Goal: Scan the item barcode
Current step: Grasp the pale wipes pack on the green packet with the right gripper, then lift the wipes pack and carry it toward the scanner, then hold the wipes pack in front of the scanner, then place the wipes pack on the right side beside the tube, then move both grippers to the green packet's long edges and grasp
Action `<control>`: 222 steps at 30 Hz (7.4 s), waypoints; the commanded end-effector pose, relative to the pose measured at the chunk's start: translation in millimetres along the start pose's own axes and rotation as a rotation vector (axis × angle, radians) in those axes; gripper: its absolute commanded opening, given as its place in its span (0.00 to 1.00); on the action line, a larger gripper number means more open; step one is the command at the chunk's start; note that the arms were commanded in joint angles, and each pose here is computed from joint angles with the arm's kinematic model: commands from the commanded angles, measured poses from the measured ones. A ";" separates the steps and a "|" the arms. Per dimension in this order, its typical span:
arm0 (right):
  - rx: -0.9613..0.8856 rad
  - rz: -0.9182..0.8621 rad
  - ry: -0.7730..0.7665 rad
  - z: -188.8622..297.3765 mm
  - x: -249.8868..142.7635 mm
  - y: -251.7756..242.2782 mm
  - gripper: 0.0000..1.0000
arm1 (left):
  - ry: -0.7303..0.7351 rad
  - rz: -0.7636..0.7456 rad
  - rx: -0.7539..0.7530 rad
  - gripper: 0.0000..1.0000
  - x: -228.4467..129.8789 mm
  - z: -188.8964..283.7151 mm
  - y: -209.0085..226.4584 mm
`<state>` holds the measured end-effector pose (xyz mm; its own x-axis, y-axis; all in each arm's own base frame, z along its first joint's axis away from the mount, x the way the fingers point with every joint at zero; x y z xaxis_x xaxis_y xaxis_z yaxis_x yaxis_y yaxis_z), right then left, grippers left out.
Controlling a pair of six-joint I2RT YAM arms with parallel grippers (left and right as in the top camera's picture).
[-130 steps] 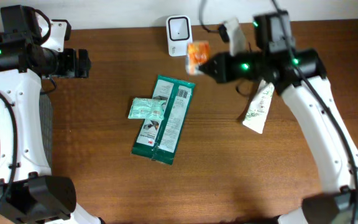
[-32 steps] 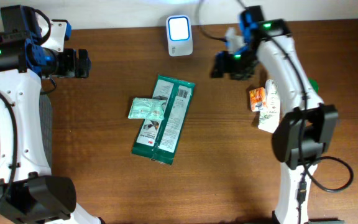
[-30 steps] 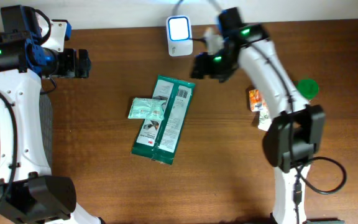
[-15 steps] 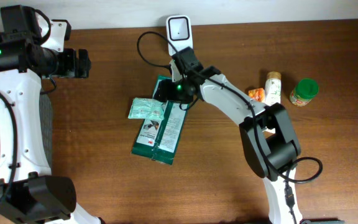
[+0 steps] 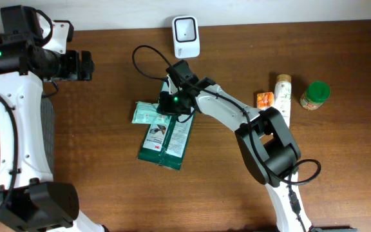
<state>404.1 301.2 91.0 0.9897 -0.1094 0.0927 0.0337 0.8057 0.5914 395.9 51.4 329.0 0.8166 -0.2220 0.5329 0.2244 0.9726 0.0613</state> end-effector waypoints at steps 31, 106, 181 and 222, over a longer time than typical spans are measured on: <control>-0.306 0.685 0.022 143.2 24.7 -31.3 0.98 | -0.009 0.013 0.001 0.99 0.9 3.2 0.3; 0.460 0.273 -0.184 257.8 0.9 -51.9 0.04 | -0.009 0.013 0.001 0.99 0.9 3.2 0.3; -0.604 -0.070 -0.176 250.5 20.3 -124.6 0.04 | -0.009 0.013 0.001 0.99 0.9 3.2 0.3; -0.200 -0.144 -0.080 120.5 32.1 -83.6 0.31 | -0.025 0.010 0.006 0.99 3.6 3.3 1.1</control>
<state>413.0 158.5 154.6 0.9611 -0.2544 0.1074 0.1811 0.8743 0.4504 396.0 51.4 329.0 0.8164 -0.2220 0.5332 0.2244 0.9726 0.0614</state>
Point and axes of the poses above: each gripper's point midway between its finger pads, its own z axis back along the fingers, its own y axis along the line the jaws close on, x = y × z, the point moved 8 cm from there along z, back along the fingers, and after that the axes turned 9 degrees about -z, right-handed, at the moved point
